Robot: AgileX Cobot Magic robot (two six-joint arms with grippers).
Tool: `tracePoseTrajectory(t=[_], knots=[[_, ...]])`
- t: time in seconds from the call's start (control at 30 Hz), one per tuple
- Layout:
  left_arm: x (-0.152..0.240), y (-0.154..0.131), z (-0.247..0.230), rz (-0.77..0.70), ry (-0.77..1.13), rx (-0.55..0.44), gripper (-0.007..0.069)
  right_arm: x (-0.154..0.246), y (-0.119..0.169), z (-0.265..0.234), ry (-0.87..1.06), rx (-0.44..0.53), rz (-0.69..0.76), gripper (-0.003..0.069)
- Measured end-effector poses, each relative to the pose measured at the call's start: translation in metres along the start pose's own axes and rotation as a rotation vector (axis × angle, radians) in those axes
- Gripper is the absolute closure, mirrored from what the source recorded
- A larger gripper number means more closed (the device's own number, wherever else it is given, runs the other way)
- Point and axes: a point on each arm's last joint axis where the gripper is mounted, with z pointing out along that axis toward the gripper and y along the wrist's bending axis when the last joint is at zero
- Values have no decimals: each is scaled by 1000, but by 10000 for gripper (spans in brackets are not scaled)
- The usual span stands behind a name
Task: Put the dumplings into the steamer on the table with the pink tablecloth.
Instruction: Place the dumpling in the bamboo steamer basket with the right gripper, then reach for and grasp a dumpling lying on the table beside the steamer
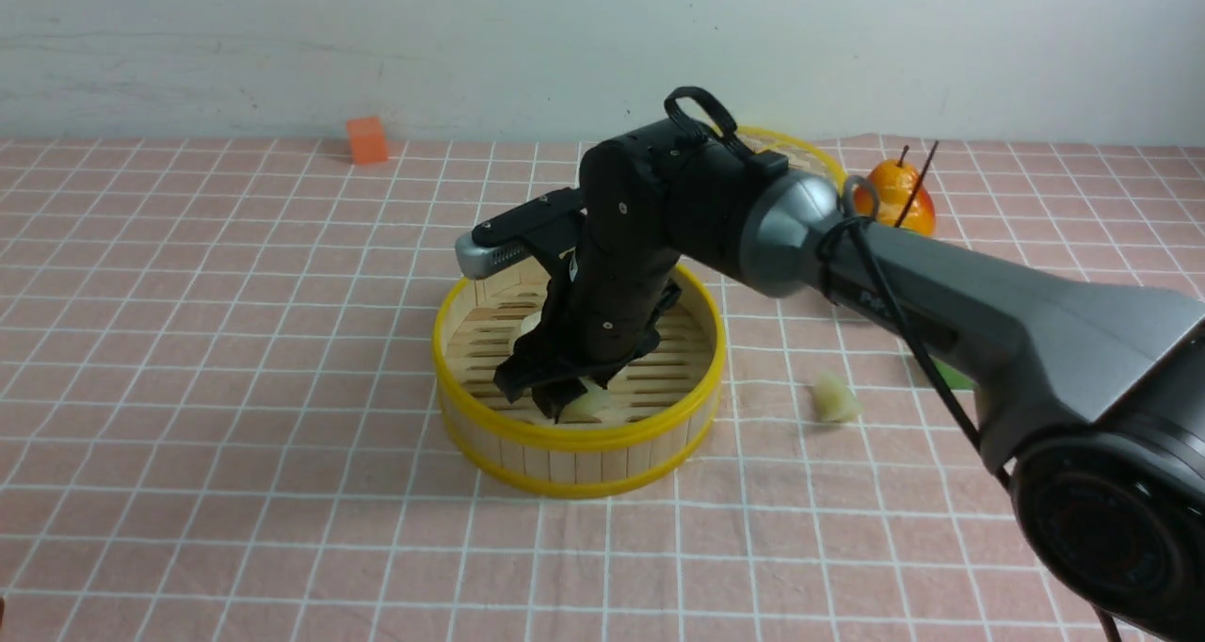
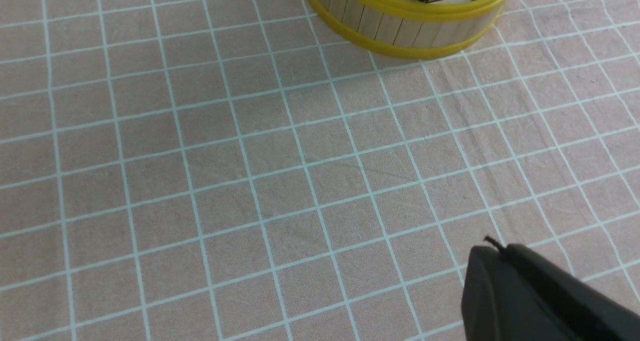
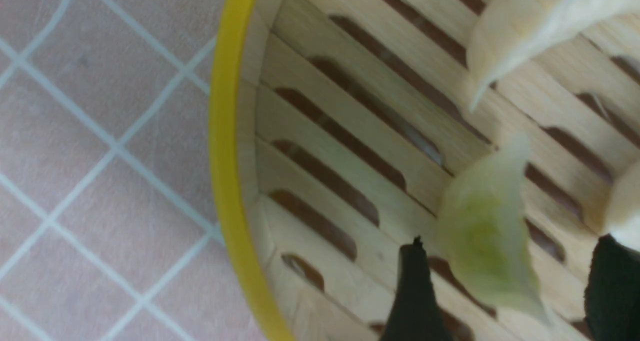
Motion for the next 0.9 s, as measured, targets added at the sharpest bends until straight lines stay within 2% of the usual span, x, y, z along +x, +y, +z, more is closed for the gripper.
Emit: tracePoseTrajectory(t=[0.07,0.27,0.37,0.4,0.63,0.9], knots=[[0,0,0,0,2,0,638,0,0,-15,27,16,-12,204],[1,0,0,-2,16,0,638,3,-15,-91,-13,180,-67,205],[2,0,0,-2,17,-1,638,12,-25,-103,1,196,-33,209],[2,0,0,-2,17,-1,638,21,-39,-106,26,207,5,211],[2,0,0,-2,17,-1,636,66,-105,-79,206,253,167,211],[2,0,0,-2,17,-1,636,83,-161,-36,163,186,381,211]])
